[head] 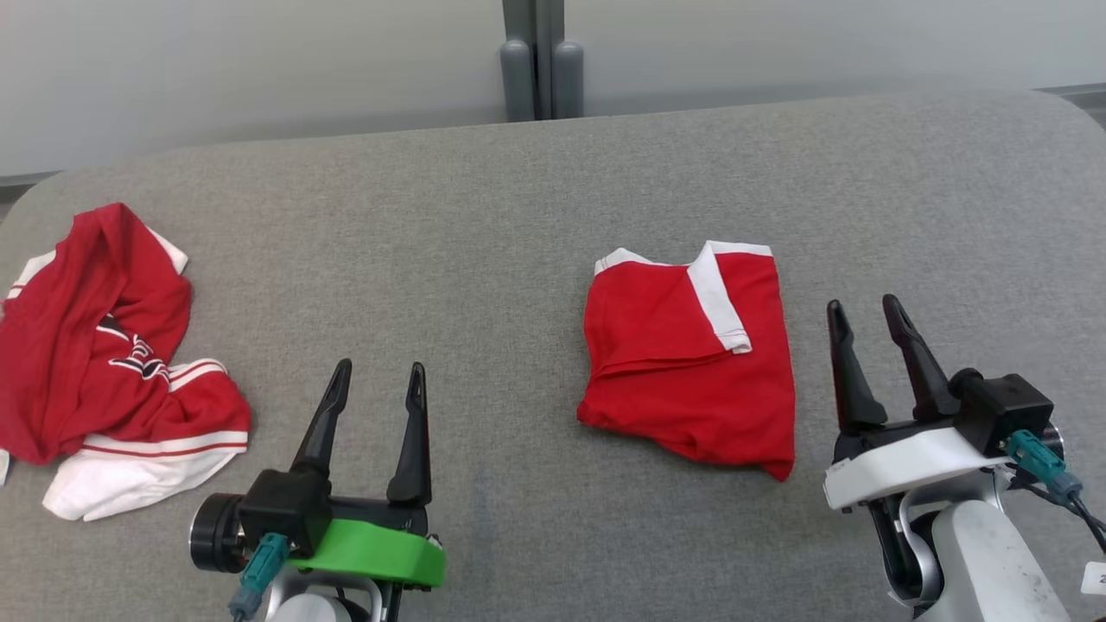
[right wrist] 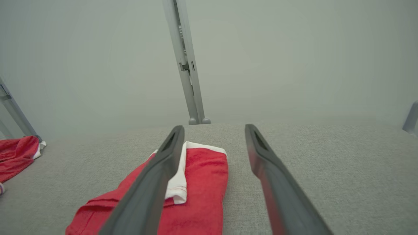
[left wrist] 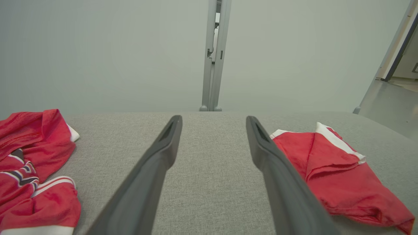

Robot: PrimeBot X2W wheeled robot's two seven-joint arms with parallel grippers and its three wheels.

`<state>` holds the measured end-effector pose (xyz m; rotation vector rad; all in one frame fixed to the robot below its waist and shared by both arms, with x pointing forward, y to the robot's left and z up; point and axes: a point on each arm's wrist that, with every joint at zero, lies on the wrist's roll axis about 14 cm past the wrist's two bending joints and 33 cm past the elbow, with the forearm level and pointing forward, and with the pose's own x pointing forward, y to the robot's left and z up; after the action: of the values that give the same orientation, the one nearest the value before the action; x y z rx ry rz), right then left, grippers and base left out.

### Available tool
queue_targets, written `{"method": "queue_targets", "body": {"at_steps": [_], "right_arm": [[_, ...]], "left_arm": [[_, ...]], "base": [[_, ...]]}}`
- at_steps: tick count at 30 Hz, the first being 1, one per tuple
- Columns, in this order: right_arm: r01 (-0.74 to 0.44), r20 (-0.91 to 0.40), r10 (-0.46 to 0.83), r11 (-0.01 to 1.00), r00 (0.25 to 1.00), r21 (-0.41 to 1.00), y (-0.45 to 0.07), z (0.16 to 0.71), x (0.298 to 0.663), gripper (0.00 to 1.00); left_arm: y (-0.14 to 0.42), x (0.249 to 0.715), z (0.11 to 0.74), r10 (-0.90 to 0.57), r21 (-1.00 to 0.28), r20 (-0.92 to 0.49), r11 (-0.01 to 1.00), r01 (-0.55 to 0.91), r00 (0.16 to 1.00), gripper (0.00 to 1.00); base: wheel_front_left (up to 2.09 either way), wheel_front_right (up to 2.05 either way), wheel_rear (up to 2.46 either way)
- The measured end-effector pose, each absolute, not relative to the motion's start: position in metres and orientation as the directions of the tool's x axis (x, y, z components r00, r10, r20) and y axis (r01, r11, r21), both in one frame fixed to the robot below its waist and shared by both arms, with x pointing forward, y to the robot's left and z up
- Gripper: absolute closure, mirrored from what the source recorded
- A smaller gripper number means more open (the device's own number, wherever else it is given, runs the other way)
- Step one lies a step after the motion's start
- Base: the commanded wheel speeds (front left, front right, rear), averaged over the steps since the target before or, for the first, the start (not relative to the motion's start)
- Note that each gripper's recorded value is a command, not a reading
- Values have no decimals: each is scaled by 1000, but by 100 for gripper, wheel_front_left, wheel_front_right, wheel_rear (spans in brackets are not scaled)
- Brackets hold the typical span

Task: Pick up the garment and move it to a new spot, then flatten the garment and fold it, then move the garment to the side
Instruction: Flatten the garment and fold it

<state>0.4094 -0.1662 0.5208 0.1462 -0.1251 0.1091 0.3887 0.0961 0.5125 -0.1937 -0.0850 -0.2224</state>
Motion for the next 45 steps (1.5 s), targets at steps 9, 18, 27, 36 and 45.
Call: {"method": "queue_targets", "body": {"at_steps": [9, 18, 27, 36, 45], "right_arm": [[-119, -36, 124, 986, 992, 117, -158, 466, 435, 100], [-169, -187, 190, 978, 964, 125, -131, 416, 445, 100], [-276, -175, 298, 951, 939, 138, -91, 418, 457, 100], [-397, -111, 405, 913, 907, 90, -53, 441, 492, 100], [-413, -141, 422, 906, 895, 90, -42, 431, 510, 100]], "left_arm": [[110, 388, 501, -181, -180, 71, 965, 191, 981, 0], [130, 382, 493, -121, -176, 41, 976, 126, 992, 0], [144, 377, 494, -72, -181, 38, 980, 78, 997, 0], [153, 374, 497, -39, -189, 44, 981, 47, 998, 0], [164, 372, 495, 8, -196, 31, 981, -2, 999, 0]], "base": [[0, 0, 0], [0, 0, 0], [0, 0, 0], [0, 0, 0], [0, 0, 0]]}}
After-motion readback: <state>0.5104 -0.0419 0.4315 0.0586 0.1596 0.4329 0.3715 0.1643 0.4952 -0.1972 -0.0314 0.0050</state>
